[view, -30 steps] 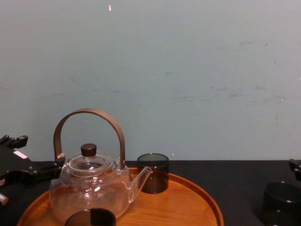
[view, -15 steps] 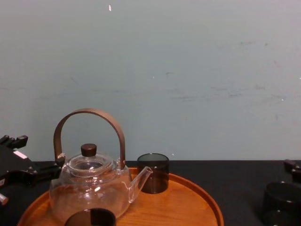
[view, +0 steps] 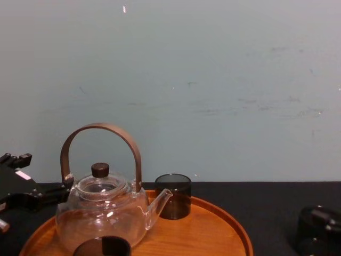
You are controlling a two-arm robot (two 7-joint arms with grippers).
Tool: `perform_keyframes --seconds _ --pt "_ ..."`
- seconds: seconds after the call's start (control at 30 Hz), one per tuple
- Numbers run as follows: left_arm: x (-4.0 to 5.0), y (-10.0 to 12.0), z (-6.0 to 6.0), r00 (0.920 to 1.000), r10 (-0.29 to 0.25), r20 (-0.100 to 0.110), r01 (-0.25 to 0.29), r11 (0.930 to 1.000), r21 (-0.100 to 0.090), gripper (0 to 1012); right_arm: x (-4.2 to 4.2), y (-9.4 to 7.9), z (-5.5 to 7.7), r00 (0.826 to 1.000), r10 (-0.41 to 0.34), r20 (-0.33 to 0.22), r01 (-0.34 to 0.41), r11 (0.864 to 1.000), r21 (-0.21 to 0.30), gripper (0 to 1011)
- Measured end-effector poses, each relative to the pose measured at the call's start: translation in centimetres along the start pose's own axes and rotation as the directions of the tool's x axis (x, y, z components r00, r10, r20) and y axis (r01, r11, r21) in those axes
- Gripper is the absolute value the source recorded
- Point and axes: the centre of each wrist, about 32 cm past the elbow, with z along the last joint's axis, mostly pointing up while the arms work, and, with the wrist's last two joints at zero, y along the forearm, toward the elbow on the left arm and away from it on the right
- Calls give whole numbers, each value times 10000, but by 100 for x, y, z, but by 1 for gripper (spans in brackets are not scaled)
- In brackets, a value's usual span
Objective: Pick up the glass from the table and place it on the tray.
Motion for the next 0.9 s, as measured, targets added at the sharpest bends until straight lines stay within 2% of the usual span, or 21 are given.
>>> perform_keyframes --seconds 0.2,0.43,0.9 --pt "0 0 0 10000 0 0 0 10000 0 1001 -145 -116 7 9994 278 -227 -282 9994 -205 1002" --pt "0 0 0 10000 1 0 -1 10000 0 1001 -225 -175 -17 9966 531 -626 -557 9976 -401 1002" --pt "0 0 0 10000 0 0 0 10000 0 1001 -255 -189 -110 9927 483 -1110 -571 9953 -780 1002"
